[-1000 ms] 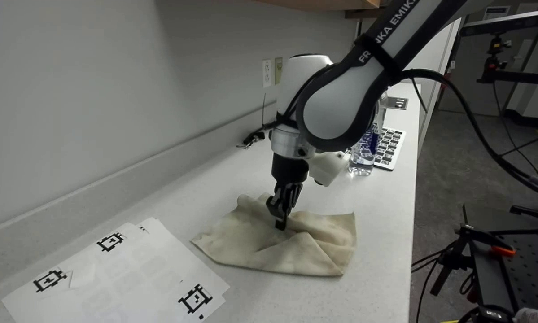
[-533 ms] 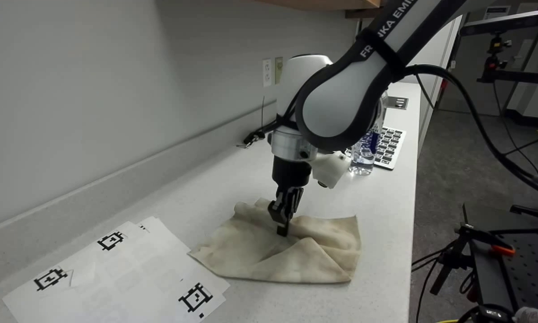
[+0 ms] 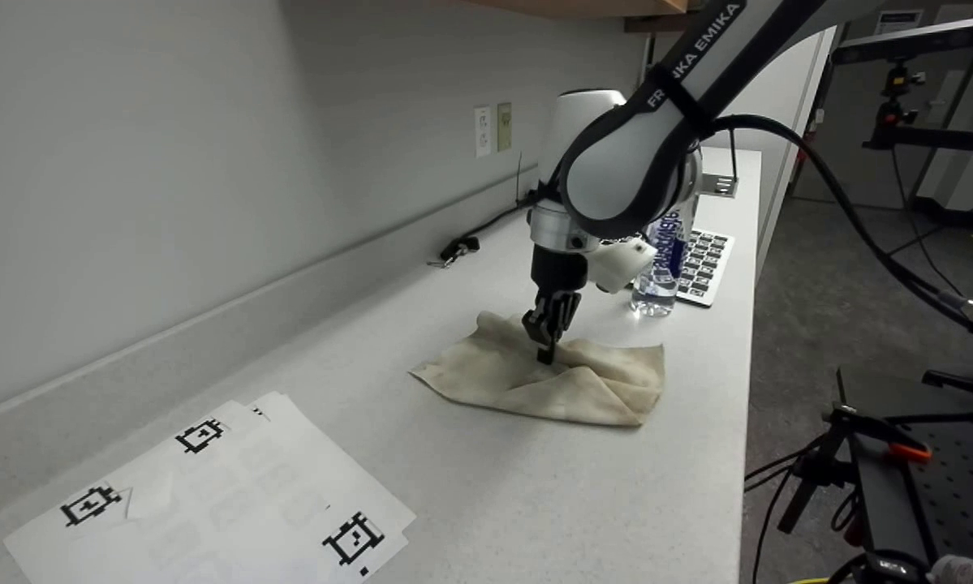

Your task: Wipe the table with the white cloth

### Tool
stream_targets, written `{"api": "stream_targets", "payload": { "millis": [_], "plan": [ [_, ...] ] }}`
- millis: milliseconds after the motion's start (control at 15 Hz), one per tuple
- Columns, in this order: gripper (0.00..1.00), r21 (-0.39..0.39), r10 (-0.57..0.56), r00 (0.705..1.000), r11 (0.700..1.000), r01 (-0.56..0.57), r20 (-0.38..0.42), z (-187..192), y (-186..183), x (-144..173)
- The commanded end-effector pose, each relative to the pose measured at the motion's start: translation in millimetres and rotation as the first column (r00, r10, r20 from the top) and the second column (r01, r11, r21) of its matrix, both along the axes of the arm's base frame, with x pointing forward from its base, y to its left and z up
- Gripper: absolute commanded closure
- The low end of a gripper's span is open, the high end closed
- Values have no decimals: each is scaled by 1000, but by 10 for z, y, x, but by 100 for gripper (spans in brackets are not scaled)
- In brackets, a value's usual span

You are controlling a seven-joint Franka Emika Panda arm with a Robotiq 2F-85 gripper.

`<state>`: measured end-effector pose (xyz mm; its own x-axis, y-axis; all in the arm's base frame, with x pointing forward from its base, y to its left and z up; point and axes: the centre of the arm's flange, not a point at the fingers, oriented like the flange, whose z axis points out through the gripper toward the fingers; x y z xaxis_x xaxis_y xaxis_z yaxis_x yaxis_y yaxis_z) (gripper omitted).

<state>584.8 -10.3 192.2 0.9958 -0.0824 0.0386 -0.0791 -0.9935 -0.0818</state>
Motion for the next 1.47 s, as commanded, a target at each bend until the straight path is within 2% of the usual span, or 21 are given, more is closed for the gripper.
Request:
{"api": "stream_targets", "payload": {
  "millis": [0, 267, 600, 1067, 1200, 1400],
  "plan": [
    [99, -63, -44, 999, 997, 45, 5, 7, -398, -65],
    [99, -76, -84, 997, 994, 83, -2, 22, -564, -120],
    [99, -1, -49, 998, 999, 49, -43, -38, -65, -285],
    [99, 134, 128, 983, 985, -110, -134, -25, 893, -683],
    [99, 145, 156, 976, 980, -134, -154, -25, 992, -760],
    [99, 115, 134, 980, 986, -118, -146, 12, 844, -729]
  ]
}}
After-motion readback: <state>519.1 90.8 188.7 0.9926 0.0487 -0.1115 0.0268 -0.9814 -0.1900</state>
